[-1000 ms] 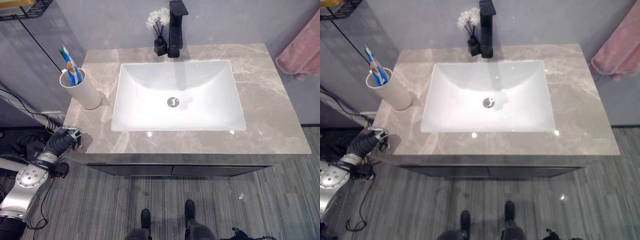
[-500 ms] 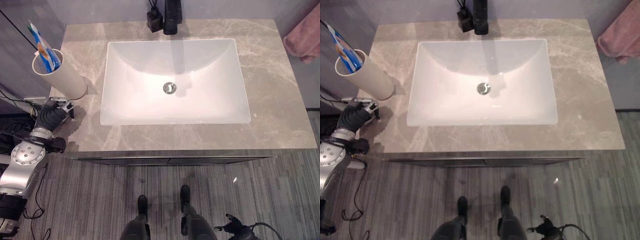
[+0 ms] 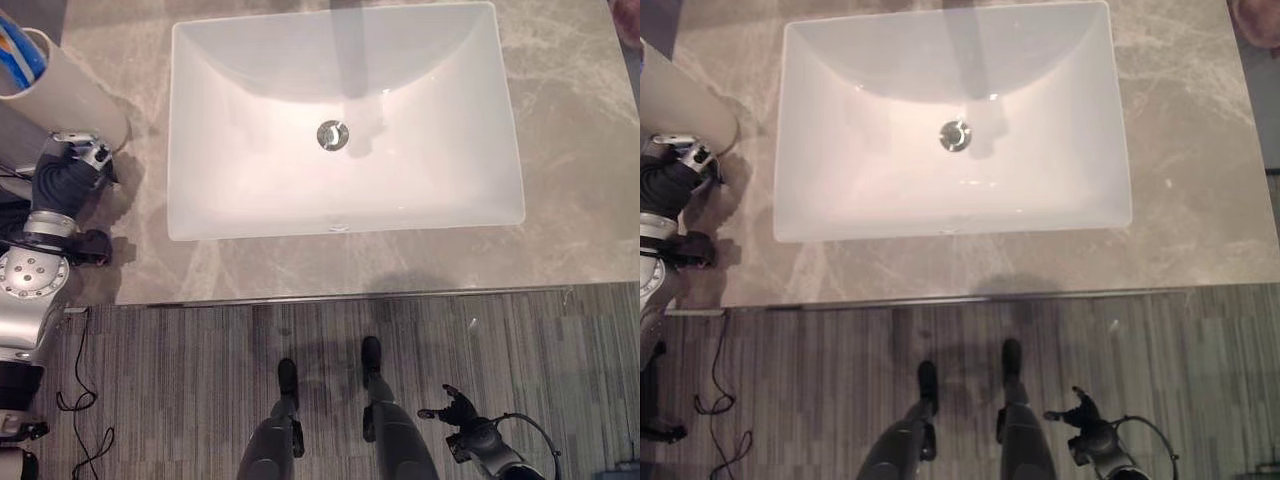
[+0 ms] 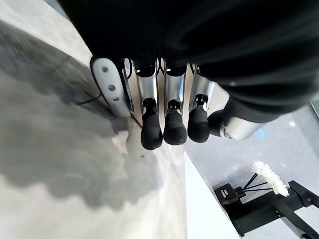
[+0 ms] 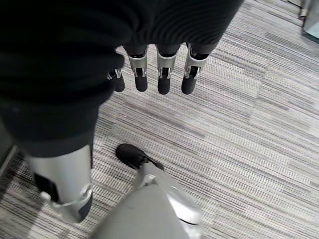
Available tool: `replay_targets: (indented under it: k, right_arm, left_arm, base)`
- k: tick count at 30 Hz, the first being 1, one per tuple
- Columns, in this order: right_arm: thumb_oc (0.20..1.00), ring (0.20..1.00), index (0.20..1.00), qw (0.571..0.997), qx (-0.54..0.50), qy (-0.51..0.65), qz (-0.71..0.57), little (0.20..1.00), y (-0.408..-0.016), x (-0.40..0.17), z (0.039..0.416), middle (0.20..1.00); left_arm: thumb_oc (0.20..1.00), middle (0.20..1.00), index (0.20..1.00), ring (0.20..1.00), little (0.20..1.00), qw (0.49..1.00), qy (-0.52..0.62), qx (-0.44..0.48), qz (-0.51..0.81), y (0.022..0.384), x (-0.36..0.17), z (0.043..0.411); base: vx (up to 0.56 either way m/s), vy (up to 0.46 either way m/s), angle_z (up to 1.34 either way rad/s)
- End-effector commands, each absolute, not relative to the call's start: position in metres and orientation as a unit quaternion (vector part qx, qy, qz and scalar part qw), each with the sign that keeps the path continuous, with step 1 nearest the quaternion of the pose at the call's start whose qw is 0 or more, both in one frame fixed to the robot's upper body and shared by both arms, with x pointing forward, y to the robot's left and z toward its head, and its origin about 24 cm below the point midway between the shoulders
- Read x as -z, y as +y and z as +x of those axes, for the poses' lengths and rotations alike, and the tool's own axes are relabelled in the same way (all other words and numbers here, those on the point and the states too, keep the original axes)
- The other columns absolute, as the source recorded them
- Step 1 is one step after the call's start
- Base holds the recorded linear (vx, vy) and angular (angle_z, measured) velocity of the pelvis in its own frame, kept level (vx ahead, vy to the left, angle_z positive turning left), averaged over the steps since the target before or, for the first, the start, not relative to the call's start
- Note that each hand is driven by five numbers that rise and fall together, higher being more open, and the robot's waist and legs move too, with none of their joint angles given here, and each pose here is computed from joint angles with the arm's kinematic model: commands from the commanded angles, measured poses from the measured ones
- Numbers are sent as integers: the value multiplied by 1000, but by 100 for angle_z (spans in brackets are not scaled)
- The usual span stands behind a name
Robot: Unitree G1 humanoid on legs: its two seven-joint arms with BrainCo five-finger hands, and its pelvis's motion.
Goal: Put brush and paste in cup on sink, flatten towel.
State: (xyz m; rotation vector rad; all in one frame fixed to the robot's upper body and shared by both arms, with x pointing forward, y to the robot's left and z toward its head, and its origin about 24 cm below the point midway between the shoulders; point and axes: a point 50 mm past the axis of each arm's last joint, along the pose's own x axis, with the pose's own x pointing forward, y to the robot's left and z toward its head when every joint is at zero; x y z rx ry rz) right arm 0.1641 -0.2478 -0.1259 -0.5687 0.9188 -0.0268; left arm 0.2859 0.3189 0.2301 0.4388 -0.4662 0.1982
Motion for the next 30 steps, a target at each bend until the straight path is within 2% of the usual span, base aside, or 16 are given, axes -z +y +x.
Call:
replay_targets:
  k: [1, 8, 19, 30]
  right_arm:
    - [1000, 1000, 1000, 840, 28, 460, -286, 1000, -262, 129, 151, 1000]
    - [1000, 1000, 1000, 847, 25, 448, -285, 1000, -261, 126, 155, 1000]
    - [1000, 1000, 1000, 859, 8, 425, -284, 1000, -248, 124, 166, 1000]
    - [1000, 1000, 1000, 810, 21, 514, -281, 1000, -265, 141, 123, 1000]
  left_arm:
    - [200, 200, 200, 200, 200, 950, -144, -108, 255, 332, -200, 290]
    - [200, 200, 200, 200, 200, 934, -170, -133, 285, 335, -228, 305]
    - [200, 200, 200, 200, 200, 932, -149, -146, 295, 332, -220, 320]
    - [200, 200, 200, 200, 200, 959, -135, -52, 243, 300, -172, 294]
  base:
    - [13, 27, -7]
    - [2, 2, -1]
    - [-4, 10, -5]
    - [16, 3, 2]
